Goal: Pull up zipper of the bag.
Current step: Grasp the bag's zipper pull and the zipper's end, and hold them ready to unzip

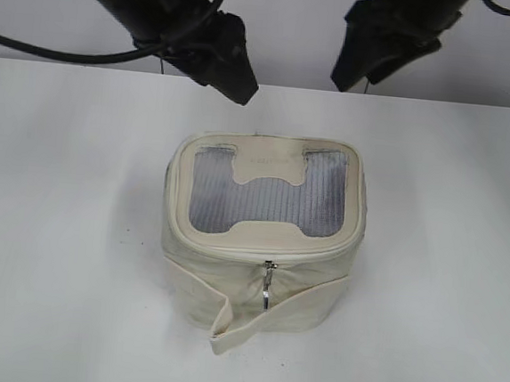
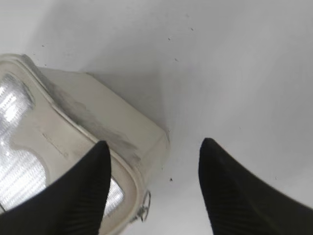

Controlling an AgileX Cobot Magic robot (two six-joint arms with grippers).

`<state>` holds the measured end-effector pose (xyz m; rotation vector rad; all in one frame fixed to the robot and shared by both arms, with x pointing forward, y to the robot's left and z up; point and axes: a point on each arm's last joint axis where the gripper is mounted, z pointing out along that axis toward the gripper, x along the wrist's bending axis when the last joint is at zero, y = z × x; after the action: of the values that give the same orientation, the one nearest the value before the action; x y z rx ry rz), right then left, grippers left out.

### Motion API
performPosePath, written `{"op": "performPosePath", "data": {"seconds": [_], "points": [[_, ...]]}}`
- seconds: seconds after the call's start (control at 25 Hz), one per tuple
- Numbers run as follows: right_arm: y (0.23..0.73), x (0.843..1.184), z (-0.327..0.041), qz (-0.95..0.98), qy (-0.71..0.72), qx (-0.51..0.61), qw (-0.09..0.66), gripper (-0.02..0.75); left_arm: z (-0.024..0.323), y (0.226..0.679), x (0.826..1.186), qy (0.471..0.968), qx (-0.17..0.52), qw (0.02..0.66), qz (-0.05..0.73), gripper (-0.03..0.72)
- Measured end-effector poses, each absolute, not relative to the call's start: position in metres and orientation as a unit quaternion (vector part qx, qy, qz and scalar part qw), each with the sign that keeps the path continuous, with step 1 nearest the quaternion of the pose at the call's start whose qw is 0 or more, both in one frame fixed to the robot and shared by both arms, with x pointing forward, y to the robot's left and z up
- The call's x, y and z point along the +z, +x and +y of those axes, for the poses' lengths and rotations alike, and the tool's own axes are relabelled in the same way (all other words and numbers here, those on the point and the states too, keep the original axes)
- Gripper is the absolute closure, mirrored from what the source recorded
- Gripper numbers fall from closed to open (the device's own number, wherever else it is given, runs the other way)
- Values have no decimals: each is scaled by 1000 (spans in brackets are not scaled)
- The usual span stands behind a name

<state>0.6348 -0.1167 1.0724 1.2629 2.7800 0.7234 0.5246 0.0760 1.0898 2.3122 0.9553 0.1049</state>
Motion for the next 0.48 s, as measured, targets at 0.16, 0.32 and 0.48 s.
{"op": "performPosePath", "data": {"seconds": [0.16, 0.32, 0.48], "points": [[622, 1065, -153, 874, 441, 204, -12, 289, 56, 552, 1086, 900, 42, 303, 311, 205], [602, 1054, -181, 858, 480, 179, -36, 289, 33, 577, 1074, 917, 12, 296, 269, 204], [581, 1041, -196, 837, 521, 153, -65, 289, 13, 593, 1059, 924, -30, 297, 240, 191]]}}
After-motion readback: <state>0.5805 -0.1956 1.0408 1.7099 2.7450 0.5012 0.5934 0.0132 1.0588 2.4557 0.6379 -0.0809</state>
